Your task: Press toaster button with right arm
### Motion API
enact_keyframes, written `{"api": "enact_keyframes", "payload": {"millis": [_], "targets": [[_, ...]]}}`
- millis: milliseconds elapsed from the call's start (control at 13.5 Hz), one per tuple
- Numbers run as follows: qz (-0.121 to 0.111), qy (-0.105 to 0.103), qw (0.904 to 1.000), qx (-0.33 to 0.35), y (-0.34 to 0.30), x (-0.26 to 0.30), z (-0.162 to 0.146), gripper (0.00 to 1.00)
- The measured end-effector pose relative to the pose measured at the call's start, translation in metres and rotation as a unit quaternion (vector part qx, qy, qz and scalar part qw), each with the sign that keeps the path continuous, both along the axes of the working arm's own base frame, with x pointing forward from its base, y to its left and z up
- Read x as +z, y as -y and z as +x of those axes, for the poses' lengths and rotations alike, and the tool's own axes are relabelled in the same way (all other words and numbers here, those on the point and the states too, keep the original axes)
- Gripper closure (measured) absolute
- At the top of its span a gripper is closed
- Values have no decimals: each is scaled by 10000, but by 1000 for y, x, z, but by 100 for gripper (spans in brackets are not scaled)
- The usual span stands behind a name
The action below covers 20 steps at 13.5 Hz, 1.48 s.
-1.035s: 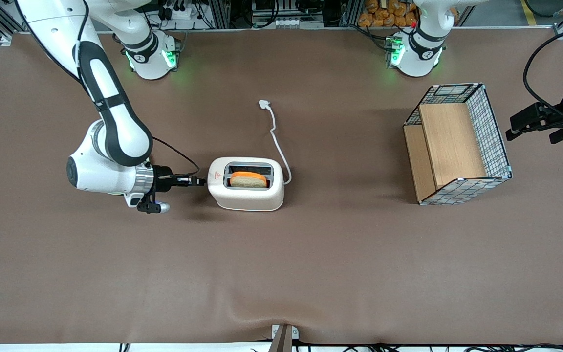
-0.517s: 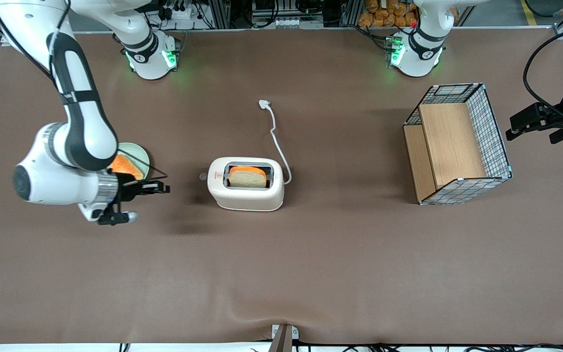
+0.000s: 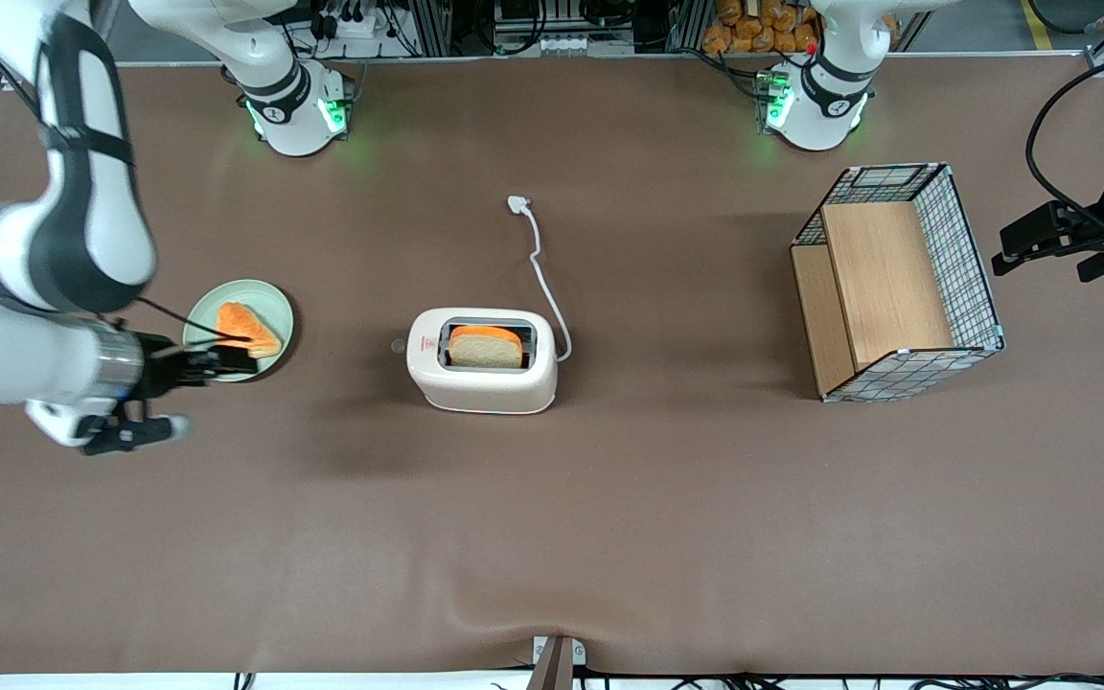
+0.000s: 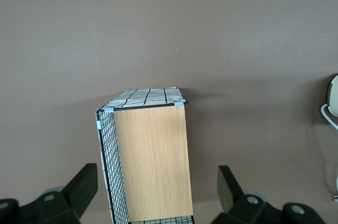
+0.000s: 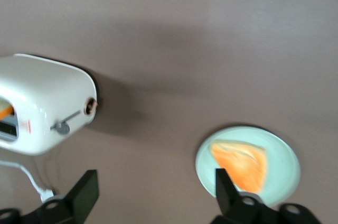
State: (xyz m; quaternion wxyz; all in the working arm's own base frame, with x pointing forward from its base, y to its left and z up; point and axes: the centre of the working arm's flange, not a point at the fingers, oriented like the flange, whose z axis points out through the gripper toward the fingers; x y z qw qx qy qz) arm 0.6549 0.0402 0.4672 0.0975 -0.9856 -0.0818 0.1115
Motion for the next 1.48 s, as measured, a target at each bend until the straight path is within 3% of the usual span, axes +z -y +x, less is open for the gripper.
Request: {"api": "enact_keyframes", "payload": {"millis": [370, 591, 887, 1478], "targets": [[-53, -6, 9998, -165, 45, 76, -9, 0], [-157, 180, 9987, -447, 66, 126, -30, 0], [-503, 423, 9955, -688, 47, 192, -74, 0], [-768, 584, 9920, -819, 60, 204, -124, 0]]}}
